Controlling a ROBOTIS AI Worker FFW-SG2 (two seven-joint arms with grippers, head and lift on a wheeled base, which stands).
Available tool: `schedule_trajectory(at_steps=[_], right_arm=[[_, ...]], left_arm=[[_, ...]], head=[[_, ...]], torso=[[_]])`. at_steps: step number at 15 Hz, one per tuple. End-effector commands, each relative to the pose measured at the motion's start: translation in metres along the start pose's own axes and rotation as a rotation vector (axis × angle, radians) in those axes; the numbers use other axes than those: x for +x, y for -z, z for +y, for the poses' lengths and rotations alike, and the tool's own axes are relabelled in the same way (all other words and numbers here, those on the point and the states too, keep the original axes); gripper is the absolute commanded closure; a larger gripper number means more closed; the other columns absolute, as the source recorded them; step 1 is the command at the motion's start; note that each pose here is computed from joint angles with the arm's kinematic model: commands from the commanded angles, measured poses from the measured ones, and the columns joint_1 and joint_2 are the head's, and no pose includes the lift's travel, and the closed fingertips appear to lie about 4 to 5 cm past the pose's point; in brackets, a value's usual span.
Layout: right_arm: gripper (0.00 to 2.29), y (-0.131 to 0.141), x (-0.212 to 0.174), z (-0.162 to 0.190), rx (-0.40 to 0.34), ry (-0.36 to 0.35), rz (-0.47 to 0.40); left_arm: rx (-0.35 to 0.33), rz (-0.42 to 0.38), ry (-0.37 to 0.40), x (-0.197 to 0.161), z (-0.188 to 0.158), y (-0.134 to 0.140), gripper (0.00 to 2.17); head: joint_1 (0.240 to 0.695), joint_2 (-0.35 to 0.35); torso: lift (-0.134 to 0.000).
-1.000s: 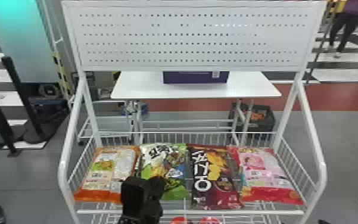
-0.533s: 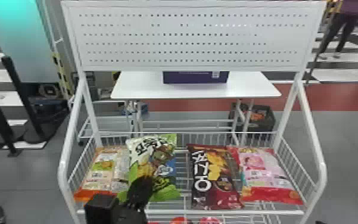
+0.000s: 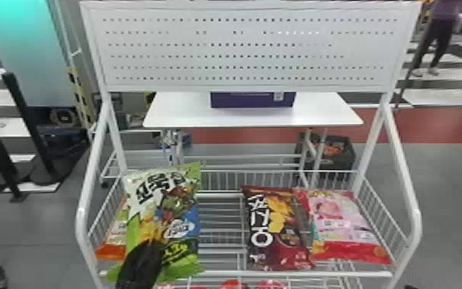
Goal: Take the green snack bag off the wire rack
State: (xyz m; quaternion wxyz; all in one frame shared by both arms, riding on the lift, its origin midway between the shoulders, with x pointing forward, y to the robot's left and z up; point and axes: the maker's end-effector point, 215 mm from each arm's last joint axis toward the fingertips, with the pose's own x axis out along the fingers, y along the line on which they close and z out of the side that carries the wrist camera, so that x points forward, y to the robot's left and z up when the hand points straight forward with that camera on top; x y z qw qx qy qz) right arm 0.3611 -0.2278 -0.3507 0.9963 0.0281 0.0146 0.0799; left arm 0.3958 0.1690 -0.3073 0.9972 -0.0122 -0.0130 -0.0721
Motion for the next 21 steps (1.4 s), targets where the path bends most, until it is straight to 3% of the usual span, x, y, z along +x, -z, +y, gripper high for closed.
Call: schedule_trajectory(at_steps=[1, 3, 10, 21], right_arm=[[0.17, -0.002, 0.0, 0.001, -0.001, -0.001, -0.003], [0.17, -0.001, 0.0, 0.001, -0.001, -0.004, -0.001], [0.17, 0.0, -0.002, 0.002, -0.003, -0.009, 0.004], [0.17, 0.0, -0.001, 0.002, -0.001, -0.008, 0.002]], left_arm=[[-0.003, -0.026, -0.015, -0.017, 0.01, -0.006, 1.74], [0.009, -0.002, -0.036, -0.027, 0.021, 0.003, 1.74], [0.032, -0.046, -0.152, -0.064, 0.079, -0.003, 1.74], [0.019, -0.073, -0.141, -0.08, 0.074, -0.011, 1.74]], head=[[0.499, 0.0], [0.499, 0.0], [0.499, 0.0], [0.499, 0.0]], torso=[[0.0], [0.0], [0.0], [0.0]])
